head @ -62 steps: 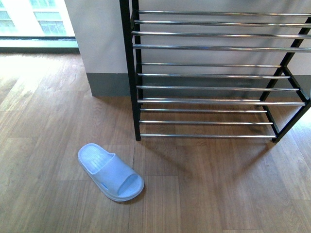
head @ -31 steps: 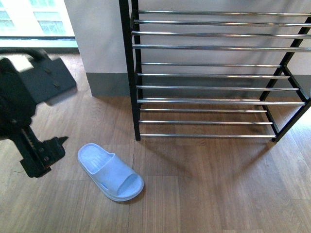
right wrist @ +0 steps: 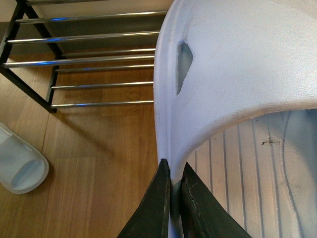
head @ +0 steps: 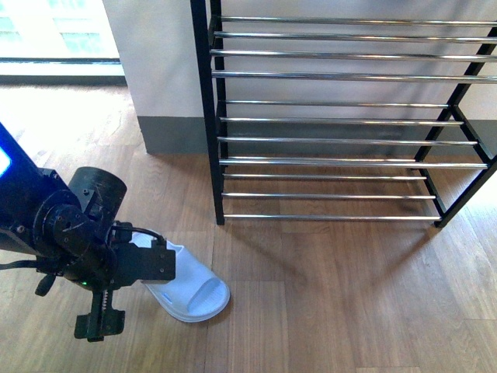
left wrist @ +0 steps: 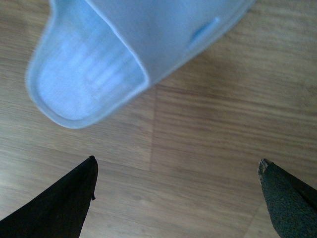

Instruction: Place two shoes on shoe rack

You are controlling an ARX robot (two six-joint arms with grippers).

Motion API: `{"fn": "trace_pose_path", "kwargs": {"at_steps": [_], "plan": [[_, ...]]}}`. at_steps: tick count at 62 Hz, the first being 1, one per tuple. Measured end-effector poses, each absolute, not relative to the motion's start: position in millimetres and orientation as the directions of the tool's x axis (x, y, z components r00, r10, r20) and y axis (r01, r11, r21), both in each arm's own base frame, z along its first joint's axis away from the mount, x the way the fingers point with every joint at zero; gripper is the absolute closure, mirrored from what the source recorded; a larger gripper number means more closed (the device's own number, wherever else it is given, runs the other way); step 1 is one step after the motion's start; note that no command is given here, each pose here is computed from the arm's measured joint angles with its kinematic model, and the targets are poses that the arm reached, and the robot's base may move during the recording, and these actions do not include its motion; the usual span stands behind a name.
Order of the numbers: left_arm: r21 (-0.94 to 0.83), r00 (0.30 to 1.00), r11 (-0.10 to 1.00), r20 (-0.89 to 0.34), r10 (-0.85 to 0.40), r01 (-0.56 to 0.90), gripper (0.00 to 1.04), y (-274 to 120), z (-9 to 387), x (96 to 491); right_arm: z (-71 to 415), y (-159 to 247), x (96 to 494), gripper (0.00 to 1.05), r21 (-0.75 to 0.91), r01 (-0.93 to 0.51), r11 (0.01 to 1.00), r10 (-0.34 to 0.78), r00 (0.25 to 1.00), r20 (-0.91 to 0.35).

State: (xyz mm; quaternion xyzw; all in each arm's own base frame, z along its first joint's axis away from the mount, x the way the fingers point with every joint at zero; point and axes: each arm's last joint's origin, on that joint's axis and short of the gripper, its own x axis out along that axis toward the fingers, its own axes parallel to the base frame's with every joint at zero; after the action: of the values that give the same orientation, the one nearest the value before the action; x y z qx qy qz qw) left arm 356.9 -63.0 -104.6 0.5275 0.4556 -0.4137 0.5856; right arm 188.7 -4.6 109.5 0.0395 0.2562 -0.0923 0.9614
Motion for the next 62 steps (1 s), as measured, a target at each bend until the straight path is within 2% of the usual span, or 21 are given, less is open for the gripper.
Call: {"fn": "trace_pose_path", "kwargs": {"at_steps": [5, 17, 31, 50, 62], "plan": [[0.213, 0.213, 0.09, -0.977, 0.01, 0.973, 0.09, -64.8, -109.3, 358.3, 109.5, -4.6, 188.7, 1.03, 0.028, 0.198, 0.98, -0.158, 0.852, -0.5], [0.254, 0.256, 0.054, -0.966, -0.026, 0.966, 0.09, -80.2, -120.9, 364.1, 109.5, -4.6, 188.7, 1.03, 0.028, 0.198, 0.98, -0.158, 0.852, -0.5], [0.229, 0.233, 0.064, -0.971, -0.051, 0.971, 0.09, -80.9, -149.4, 362.0, 109.5, -4.6, 188.7, 1.03, 0.029, 0.198, 0.98, -0.157, 0.852, -0.5], [0.251, 0.254, 0.066, -0.966, -0.04, 0.966, 0.09, -81.5, -161.8, 367.6, 109.5, -4.6, 188.7, 1.03, 0.028, 0.198, 0.98, -0.158, 0.852, -0.5], [0.24, 0.243, 0.074, -0.969, -0.036, 0.968, 0.09, -82.9, -171.2, 368.2, 109.5, -4.6, 188.7, 1.03, 0.029, 0.198, 0.98, -0.157, 0.852, -0.5]]}}
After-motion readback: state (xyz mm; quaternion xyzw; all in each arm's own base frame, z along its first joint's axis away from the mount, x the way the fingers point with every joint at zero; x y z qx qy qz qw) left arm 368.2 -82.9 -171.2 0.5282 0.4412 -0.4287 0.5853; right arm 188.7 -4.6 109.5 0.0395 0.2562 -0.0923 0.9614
